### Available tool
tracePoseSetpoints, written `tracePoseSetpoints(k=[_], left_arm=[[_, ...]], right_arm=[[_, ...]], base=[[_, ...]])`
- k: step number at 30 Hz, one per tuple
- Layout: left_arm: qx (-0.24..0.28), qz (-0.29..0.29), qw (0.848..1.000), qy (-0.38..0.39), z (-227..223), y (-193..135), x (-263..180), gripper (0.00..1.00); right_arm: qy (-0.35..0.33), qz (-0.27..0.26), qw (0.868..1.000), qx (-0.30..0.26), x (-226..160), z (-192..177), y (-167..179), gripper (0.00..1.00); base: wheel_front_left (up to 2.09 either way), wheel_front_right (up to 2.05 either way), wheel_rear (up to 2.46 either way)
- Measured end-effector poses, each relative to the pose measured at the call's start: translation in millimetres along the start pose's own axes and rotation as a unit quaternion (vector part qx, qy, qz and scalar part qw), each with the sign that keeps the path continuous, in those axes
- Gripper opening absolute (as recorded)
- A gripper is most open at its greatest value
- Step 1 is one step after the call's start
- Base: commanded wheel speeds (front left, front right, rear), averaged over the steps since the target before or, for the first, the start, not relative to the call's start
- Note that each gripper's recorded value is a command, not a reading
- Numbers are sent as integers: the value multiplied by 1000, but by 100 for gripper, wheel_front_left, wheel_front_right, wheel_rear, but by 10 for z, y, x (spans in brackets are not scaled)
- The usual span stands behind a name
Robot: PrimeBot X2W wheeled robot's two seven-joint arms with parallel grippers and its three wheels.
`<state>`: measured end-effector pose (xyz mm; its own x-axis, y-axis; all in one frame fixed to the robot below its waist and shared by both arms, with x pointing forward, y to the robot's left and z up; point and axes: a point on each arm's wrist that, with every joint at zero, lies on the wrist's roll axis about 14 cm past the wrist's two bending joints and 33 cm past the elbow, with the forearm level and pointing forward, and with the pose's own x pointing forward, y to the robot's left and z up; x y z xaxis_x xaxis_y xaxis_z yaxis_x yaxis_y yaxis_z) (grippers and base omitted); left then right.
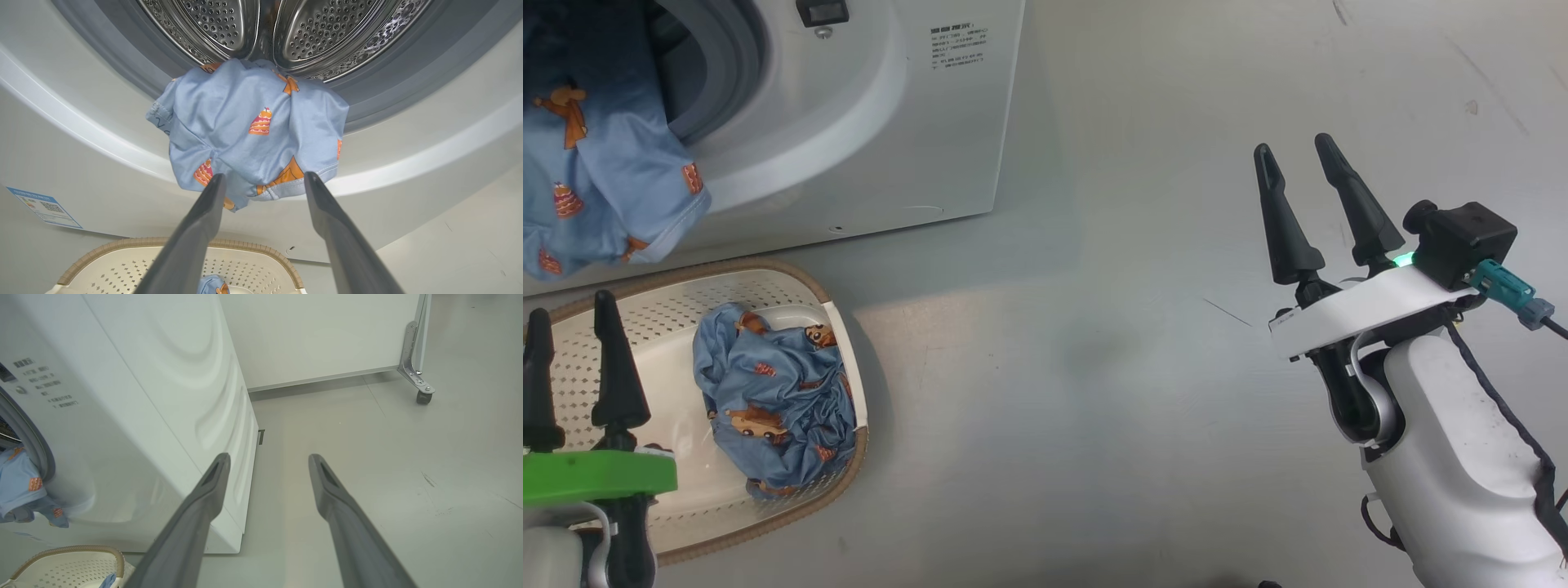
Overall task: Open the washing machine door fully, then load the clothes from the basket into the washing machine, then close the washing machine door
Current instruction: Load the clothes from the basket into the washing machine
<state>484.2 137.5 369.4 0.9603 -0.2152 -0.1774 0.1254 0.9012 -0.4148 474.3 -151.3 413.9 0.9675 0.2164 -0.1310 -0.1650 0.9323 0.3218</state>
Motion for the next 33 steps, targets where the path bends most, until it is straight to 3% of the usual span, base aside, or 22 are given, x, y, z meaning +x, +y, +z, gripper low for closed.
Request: tracePoseSetpoints(k=[19, 33], left_arm=[[14, 0, 997, 75, -339, 103, -67, 100], [22, -15, 991, 132, -441, 67, 351, 100]], right_arm=[[4, 1, 1000, -2, -41, -8, 19, 100], [6, -10, 1000, 1, -80, -18, -44, 100]], base=[[0, 0, 0], [0, 0, 0]])
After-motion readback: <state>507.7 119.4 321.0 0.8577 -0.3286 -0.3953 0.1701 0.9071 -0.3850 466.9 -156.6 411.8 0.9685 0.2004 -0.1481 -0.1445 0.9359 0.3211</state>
